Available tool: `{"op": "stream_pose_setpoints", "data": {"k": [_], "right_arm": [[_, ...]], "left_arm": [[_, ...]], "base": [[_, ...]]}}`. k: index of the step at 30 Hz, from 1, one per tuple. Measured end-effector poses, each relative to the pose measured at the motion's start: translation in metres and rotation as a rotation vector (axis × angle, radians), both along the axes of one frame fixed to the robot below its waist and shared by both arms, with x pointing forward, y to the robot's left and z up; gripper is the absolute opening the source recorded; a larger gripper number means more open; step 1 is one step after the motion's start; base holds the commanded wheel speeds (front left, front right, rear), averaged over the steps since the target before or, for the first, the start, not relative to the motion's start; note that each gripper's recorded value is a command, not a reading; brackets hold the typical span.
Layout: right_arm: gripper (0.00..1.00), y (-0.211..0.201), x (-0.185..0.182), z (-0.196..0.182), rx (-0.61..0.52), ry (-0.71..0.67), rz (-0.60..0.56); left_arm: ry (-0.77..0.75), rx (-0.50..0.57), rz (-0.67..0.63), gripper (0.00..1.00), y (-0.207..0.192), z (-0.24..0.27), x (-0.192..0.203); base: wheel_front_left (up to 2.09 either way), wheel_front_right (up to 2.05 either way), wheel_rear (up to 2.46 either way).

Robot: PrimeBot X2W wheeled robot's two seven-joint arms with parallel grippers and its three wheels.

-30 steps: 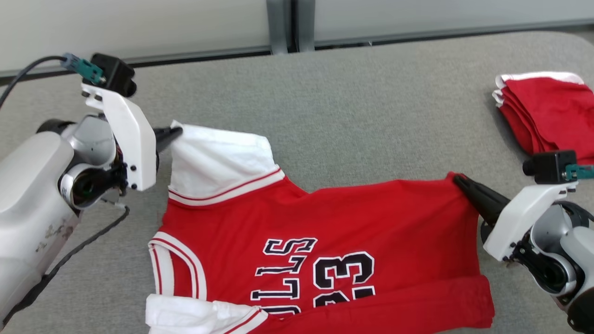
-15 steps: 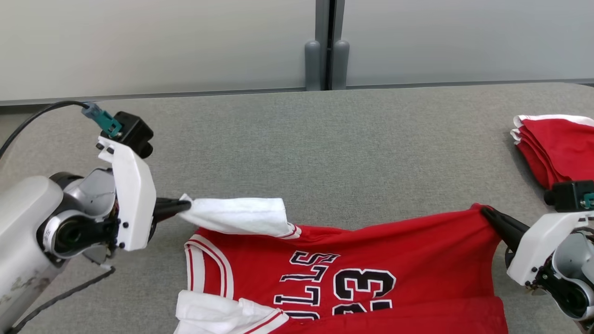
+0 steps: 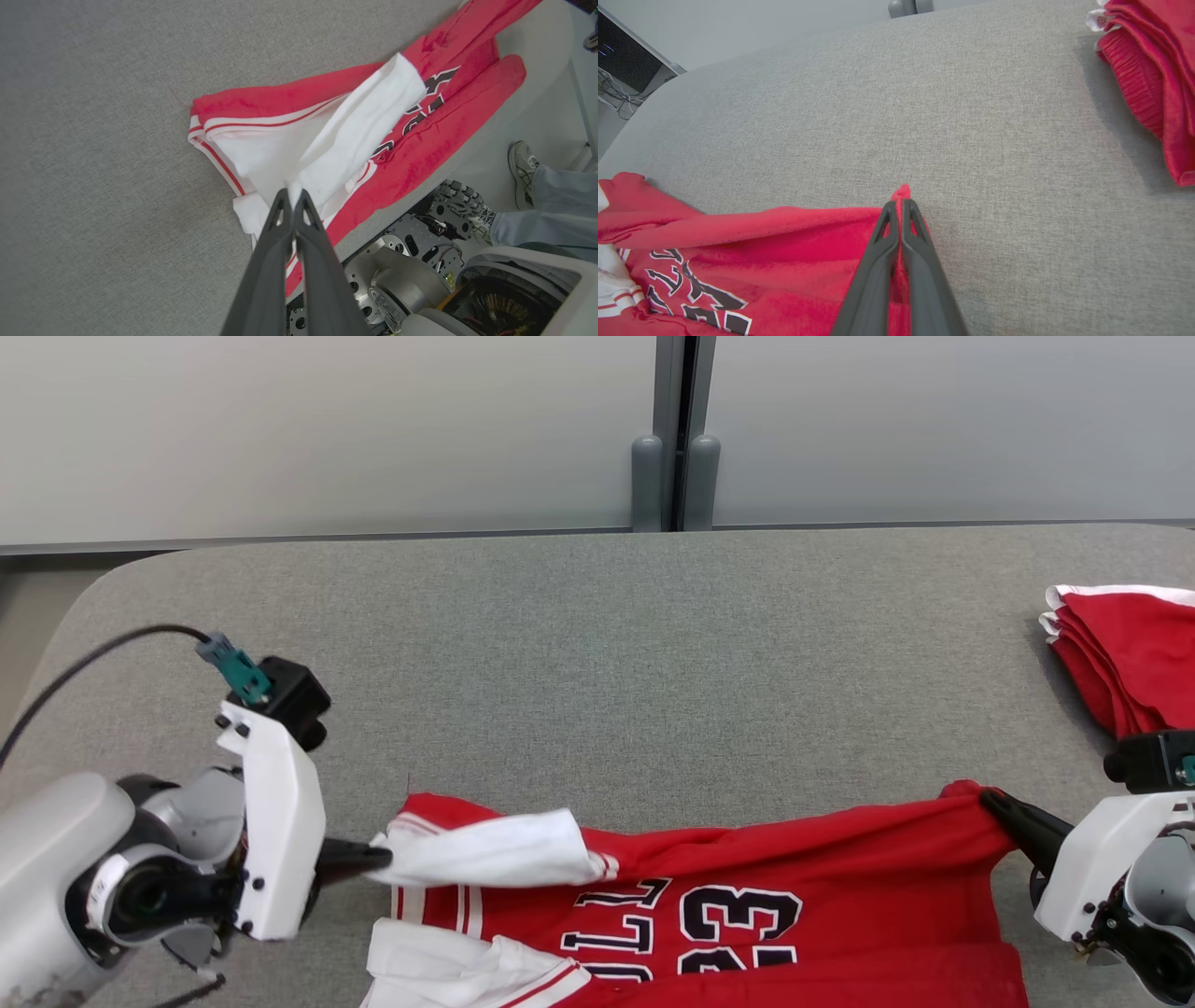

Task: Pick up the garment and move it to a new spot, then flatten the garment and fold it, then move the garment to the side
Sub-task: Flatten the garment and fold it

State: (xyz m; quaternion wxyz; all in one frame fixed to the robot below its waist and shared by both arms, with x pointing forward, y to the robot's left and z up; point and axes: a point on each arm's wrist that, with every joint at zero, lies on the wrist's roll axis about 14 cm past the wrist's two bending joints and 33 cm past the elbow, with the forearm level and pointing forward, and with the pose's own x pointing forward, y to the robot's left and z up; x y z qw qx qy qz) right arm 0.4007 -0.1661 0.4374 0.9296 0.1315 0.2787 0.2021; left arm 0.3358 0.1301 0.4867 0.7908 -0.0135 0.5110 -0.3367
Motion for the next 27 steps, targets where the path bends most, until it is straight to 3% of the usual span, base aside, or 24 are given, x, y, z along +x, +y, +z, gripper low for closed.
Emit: {"op": "stream_pose_setpoints", "data": {"k": [20, 22, 23, 24, 26, 27], "right_arm": [[0.0, -0.004, -0.024, -0.025, -0.07, 0.151, 0.073], [0.16, -0.004, -0.027, -0.029, -0.076, 0.171, 0.075], [0.42, -0.006, -0.03, -0.033, -0.081, 0.187, 0.075], [0.95, -0.007, -0.032, -0.036, -0.086, 0.203, 0.074], [1.0, -0.007, -0.036, -0.042, -0.086, 0.232, 0.072], [1.0, -0.007, -0.037, -0.043, -0.085, 0.238, 0.069]], "left_arm": [[0.281, 0.009, -0.047, 0.0, -0.01, -0.045, -0.06], [0.298, 0.008, -0.046, 0.0, -0.01, -0.049, -0.064], [0.306, 0.004, -0.044, 0.0, -0.011, -0.051, -0.066], [0.316, -0.003, -0.04, 0.0, -0.012, -0.053, -0.067], [0.339, -0.002, -0.038, 0.53, -0.012, -0.059, -0.073], [0.346, -0.002, -0.037, 1.0, -0.011, -0.062, -0.075]], "base": [[0.0, 0.0, 0.0], [0.0, 0.0, 0.0], [0.0, 0.0, 0.0], [0.0, 0.0, 0.0], [0.0, 0.0, 0.0], [0.0, 0.0, 0.0]]}}
